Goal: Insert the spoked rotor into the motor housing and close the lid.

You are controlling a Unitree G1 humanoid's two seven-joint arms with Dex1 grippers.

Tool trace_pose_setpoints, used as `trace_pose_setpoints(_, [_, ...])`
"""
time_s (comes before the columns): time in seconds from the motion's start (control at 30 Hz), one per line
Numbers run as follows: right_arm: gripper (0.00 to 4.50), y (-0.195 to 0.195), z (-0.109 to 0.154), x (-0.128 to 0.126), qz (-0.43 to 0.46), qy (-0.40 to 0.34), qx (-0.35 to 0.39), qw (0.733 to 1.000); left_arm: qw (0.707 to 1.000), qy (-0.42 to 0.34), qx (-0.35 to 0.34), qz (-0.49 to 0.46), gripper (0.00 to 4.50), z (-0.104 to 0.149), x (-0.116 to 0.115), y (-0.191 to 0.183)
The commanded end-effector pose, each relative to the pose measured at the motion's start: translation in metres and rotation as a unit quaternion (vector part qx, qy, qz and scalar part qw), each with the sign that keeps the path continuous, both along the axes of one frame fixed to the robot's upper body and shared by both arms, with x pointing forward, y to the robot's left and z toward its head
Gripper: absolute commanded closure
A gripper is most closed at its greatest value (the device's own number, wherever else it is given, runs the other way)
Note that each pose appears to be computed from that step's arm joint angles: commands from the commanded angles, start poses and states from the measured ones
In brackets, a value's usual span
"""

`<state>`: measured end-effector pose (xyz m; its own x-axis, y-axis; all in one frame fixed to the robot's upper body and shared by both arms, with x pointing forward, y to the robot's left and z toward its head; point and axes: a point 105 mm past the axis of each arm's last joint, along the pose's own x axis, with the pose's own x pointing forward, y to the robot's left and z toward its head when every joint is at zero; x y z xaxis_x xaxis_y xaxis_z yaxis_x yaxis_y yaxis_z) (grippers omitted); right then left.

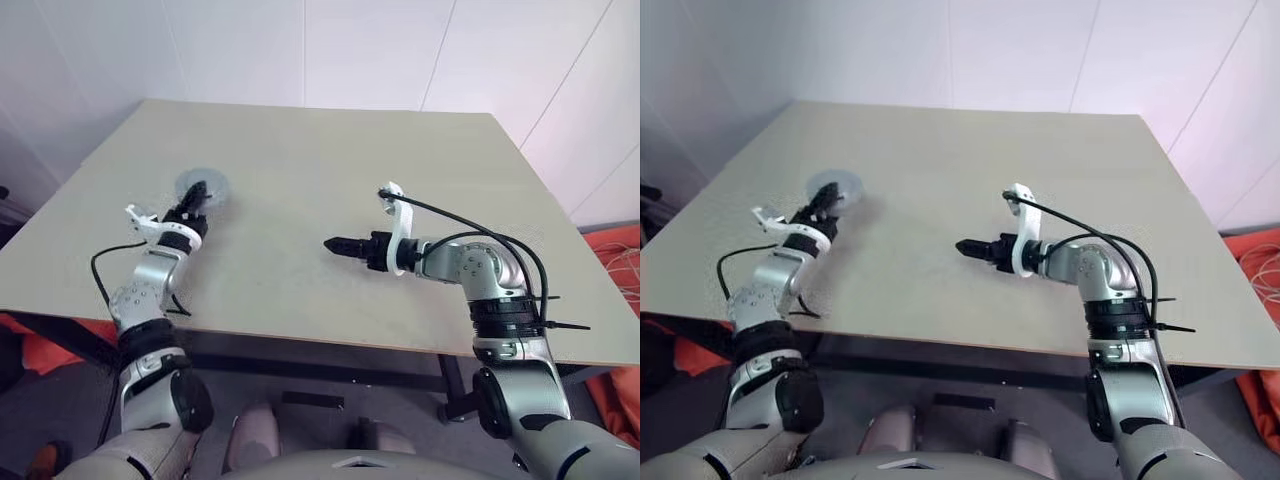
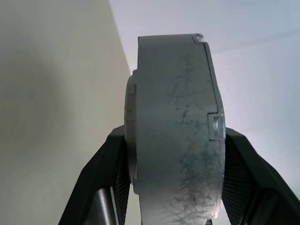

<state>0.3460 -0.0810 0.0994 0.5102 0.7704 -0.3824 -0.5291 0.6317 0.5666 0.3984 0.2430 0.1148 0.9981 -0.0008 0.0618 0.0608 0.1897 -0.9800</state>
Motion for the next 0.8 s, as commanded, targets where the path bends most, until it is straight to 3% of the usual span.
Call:
trace_pose_setpoints(0.03, [0.0,0.005,0.024,0.003,0.013,-0.049,0.006,0.999,0.999,-0.008,-0.026,0.041,2.36,0.013,0.007,0.015])
trace_pose_setpoints(0.23, [0.0,0.006,0.025,0.001,0.016,-0.045,0.01,0.999,0.993,0.04,-0.097,0.06,2.36,-0.012,0.013,0.015])
trace_pose_setpoints(0.5, [0.0,0.002,0.019,0.002,0.008,-0.025,0.001,1.0,0.987,0.099,-0.098,0.082,2.36,-0.032,0.011,0.021])
trace_pose_setpoints(0.73, [0.0,0.004,0.019,0.002,0.01,-0.023,0.0,1.0,0.986,0.083,-0.121,0.076,2.36,-0.022,0.009,0.015])
trace_pose_setpoints(0.8, [0.0,0.004,0.018,0.001,0.01,-0.021,-0.001,1.0,0.987,0.084,-0.119,0.068,1.65,-0.021,0.009,0.01])
